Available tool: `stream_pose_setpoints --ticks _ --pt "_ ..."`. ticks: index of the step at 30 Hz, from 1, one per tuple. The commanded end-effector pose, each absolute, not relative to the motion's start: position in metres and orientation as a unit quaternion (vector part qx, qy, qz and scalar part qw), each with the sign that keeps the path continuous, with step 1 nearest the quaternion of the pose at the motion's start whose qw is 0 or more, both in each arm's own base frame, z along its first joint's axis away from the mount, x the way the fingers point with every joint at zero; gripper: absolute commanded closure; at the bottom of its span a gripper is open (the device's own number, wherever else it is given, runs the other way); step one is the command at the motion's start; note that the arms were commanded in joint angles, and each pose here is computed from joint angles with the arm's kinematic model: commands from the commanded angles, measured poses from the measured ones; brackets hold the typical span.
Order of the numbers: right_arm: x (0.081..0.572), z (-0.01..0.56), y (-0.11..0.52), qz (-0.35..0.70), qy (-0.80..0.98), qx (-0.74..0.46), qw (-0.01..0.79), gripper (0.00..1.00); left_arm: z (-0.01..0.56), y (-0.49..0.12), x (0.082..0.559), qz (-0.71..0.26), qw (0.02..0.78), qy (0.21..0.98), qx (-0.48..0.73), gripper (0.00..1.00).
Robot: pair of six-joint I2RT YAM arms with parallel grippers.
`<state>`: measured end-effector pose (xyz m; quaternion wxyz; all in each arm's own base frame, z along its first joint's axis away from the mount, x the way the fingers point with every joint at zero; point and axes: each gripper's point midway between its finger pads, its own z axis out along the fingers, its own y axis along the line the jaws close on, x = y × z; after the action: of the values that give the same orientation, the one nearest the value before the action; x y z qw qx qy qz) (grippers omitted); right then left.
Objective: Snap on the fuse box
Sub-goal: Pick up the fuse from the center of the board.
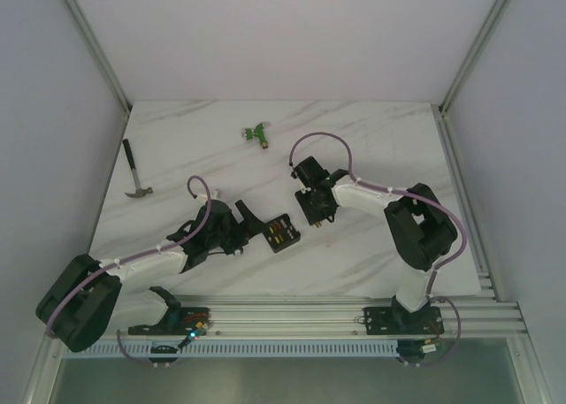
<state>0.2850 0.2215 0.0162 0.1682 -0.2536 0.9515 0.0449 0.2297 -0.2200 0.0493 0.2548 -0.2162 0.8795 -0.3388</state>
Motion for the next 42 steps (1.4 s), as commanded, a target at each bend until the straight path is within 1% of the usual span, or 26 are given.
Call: stream_pose_setpoints --ticks 1,12,18,24,30,37,42 --pt "0.274 0.004 0.217 0.042 0.955 -0.264 0.129 0.6 0.054 -0.223 0.231 -0.339 0.255 0.882 -0.206 0.0" --pt "0.262 0.003 0.206 0.031 0.958 -0.264 0.109 0.62 0.054 -0.224 0.231 -0.34 0.254 0.882 -0.204 0.0" --pt "0.264 0.005 0.207 0.031 0.959 -0.258 0.116 0.72 0.056 -0.225 0.231 -0.342 0.255 0.881 -0.202 0.0" --pt "0.274 0.029 0.217 0.055 0.959 -0.224 0.163 0.8 0.068 -0.232 0.233 -0.35 0.274 0.879 -0.171 0.0" --pt "0.278 0.077 0.242 0.123 0.949 -0.167 0.239 0.8 0.102 -0.248 0.235 -0.359 0.351 0.858 -0.109 0.1" --pt "0.27 0.145 0.265 0.238 0.912 -0.08 0.326 0.77 0.135 -0.267 0.227 -0.366 0.434 0.822 -0.045 0.3" --pt "0.264 0.18 0.271 0.297 0.88 -0.037 0.368 0.77 0.155 -0.282 0.225 -0.381 0.474 0.794 -0.011 0.39"
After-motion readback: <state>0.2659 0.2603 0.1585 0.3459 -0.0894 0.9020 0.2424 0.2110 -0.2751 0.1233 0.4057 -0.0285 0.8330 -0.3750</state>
